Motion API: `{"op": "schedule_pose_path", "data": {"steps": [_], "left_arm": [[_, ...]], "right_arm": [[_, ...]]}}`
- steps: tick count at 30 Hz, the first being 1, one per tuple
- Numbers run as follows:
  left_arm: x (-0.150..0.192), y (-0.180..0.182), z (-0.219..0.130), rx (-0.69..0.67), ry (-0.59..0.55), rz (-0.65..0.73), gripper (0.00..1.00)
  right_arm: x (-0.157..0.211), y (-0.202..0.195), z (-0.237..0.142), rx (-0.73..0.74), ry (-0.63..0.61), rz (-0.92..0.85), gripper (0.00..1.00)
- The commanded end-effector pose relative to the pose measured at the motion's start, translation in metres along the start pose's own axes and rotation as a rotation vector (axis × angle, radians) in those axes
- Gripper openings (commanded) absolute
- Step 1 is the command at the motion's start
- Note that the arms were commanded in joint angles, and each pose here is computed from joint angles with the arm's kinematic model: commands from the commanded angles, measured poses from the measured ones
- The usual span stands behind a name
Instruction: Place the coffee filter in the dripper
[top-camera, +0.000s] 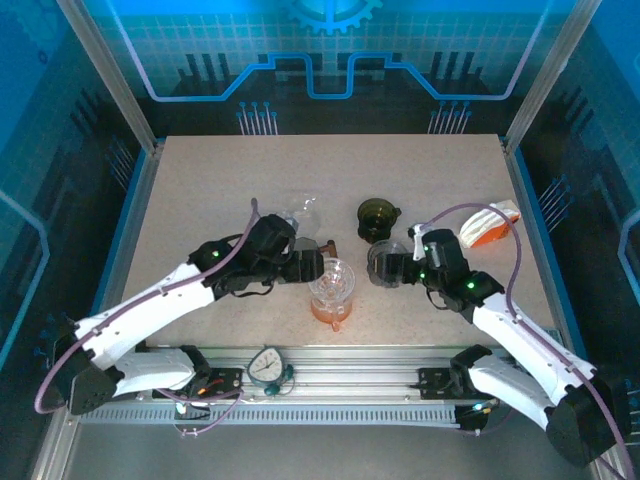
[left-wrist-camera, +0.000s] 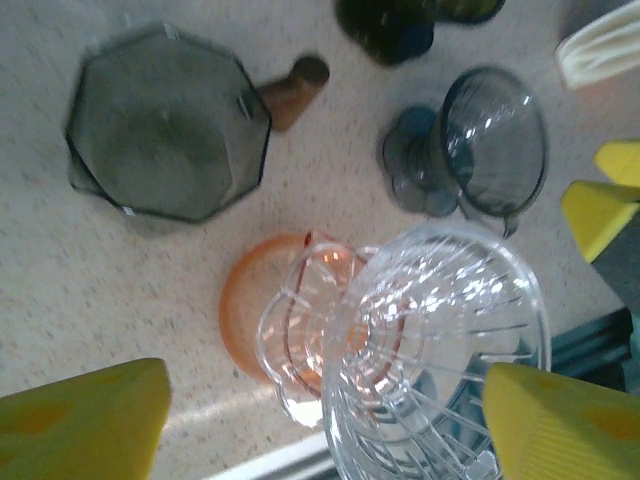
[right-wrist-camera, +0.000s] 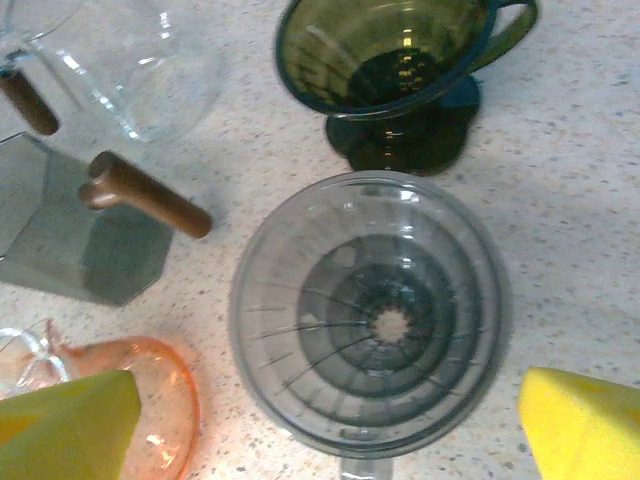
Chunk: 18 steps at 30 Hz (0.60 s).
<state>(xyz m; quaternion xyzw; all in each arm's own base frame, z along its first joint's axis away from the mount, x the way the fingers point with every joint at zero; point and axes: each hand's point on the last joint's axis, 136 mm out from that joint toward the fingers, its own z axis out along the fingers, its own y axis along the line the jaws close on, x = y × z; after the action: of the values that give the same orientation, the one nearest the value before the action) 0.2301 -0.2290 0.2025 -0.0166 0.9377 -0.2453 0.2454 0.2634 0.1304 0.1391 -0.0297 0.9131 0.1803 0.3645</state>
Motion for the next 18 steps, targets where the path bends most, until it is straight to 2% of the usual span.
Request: {"op": "schedule_pose_path", "data": {"steps": [1, 3, 7, 11, 14, 18], "left_arm": [[-0.035, 0.001, -0.029, 0.012, -0.212, 0.052, 0.89], [-0.042, 0.007, -0.036, 0.005, -0.278, 0.063, 0.95], [-0.046, 0.022, -0.041, -0.031, -0.337, 0.087, 0.98], [-0.046, 0.045, -0.033, -0.071, -0.334, 0.045, 0.98], [-0.043, 0.056, -0.022, -0.064, -0.308, 0.005, 0.98], [-0.040, 0.065, -0.011, -0.048, -0.269, -0.027, 0.98]], "right_arm": [[-0.012, -0.021, -0.003, 0.078, -0.028, 0.085, 1.00], [-0.021, -0.031, -0.005, 0.095, -0.053, 0.135, 1.00], [-0.040, -0.053, -0.012, 0.101, -0.082, 0.237, 1.00], [-0.051, -0.103, -0.026, 0.214, -0.127, 0.396, 0.94], [-0.053, -0.137, -0.036, 0.300, -0.150, 0.455, 0.91], [-0.057, -0.179, -0.049, 0.431, -0.170, 0.498, 0.82]]}}
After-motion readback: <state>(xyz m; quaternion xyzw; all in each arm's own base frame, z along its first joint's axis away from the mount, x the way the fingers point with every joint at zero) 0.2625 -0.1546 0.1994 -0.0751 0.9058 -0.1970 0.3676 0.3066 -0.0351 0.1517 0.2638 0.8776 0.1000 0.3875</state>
